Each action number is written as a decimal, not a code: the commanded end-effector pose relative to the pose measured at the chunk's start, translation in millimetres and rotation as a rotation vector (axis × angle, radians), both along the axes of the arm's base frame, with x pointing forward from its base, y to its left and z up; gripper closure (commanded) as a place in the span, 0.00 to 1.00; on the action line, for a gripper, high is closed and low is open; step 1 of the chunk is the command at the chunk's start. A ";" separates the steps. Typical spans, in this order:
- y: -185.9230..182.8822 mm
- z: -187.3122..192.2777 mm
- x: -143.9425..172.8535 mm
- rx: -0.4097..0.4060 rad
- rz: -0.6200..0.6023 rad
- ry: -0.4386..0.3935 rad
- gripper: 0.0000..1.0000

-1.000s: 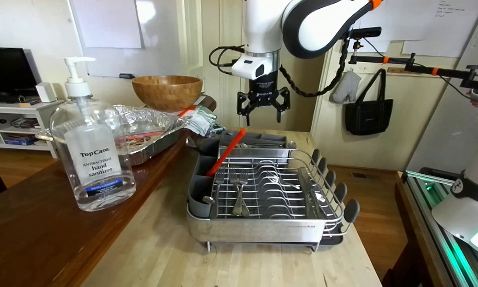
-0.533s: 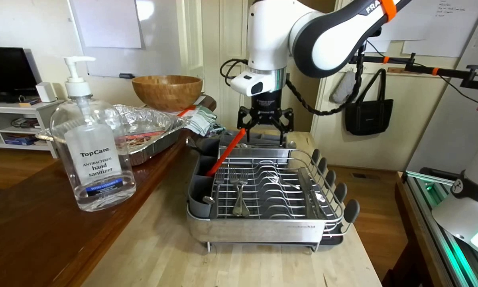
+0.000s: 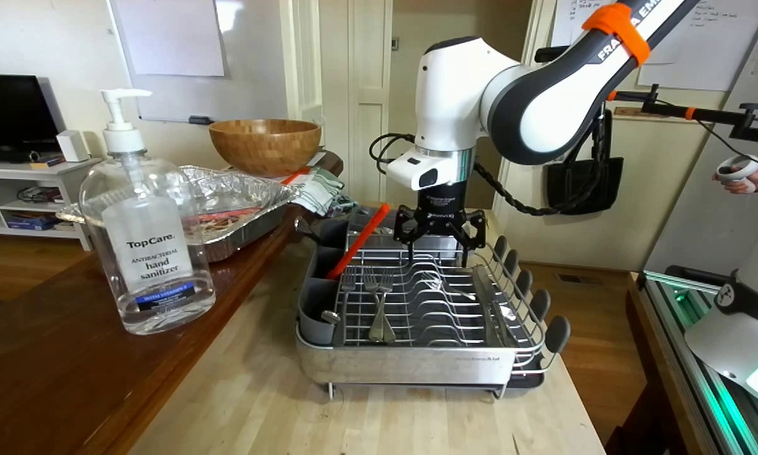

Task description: Remove two forks from the drying rack and put them on the left side of the utensil holder

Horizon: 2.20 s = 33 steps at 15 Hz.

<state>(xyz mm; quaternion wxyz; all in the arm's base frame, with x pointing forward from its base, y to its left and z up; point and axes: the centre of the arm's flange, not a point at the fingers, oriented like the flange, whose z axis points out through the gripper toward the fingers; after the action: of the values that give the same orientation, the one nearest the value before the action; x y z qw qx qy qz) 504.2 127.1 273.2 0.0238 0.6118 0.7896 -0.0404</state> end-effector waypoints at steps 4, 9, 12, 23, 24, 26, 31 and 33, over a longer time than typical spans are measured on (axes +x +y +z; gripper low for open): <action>-30.2 -13.0 20.6 0.029 0.014 0.052 0.00; -30.4 -16.4 22.4 0.024 0.028 0.030 0.00; -32.6 -22.9 31.2 0.033 0.057 0.047 0.00; -33.6 -50.0 51.5 0.055 0.086 0.087 0.05; -34.8 -51.4 52.5 0.056 0.085 0.089 0.08; -35.2 -54.0 54.5 0.057 0.084 0.092 0.13; -37.1 -62.5 53.6 0.059 0.085 0.110 0.24; -37.6 -64.4 51.7 0.060 0.087 0.121 0.37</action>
<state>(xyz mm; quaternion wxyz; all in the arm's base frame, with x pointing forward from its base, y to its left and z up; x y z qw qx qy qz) 552.5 91.7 213.0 -0.0218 0.5778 0.8144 -0.0490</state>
